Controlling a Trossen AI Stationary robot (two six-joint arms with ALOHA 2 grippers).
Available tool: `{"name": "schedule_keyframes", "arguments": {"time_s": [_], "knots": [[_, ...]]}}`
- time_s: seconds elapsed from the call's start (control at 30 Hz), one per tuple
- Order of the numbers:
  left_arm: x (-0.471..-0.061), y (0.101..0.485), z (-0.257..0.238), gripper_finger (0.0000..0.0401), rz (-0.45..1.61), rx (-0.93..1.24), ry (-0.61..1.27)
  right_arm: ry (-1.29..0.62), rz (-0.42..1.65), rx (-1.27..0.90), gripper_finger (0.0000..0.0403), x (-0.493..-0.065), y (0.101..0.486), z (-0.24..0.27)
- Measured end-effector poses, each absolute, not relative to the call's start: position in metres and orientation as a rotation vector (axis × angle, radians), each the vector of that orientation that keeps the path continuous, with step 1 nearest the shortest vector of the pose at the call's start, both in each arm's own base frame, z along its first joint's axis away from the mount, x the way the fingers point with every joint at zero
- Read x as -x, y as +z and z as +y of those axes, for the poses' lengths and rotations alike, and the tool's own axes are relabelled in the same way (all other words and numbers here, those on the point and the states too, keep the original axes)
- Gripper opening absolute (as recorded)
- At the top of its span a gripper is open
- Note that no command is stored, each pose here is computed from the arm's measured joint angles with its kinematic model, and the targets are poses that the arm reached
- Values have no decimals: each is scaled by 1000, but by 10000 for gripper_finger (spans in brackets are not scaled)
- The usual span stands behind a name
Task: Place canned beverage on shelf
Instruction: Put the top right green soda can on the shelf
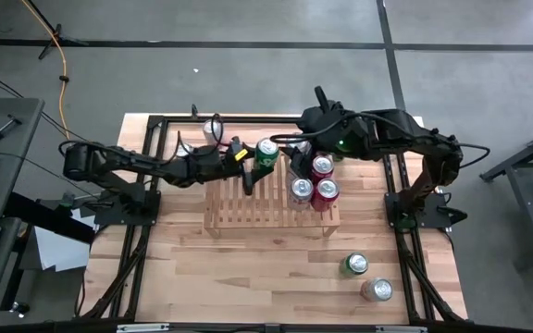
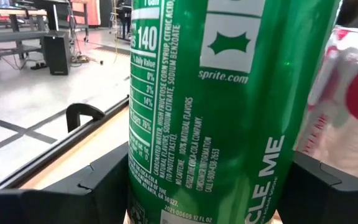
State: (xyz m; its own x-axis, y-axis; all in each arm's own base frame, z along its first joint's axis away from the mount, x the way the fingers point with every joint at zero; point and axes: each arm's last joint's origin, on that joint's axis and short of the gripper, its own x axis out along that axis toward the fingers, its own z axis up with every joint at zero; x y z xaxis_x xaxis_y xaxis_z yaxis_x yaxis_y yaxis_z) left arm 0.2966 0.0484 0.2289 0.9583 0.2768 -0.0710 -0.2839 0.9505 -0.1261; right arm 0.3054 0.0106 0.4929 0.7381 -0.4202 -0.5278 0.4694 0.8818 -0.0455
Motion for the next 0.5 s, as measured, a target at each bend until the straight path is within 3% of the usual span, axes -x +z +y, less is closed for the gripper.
{"name": "schedule_keyframes", "arguments": {"time_s": [0.5], "knots": [[-319, 218, 59, 285, 95, 147, 312, -469, 554, -87, 348, -306, 493, 17]]}}
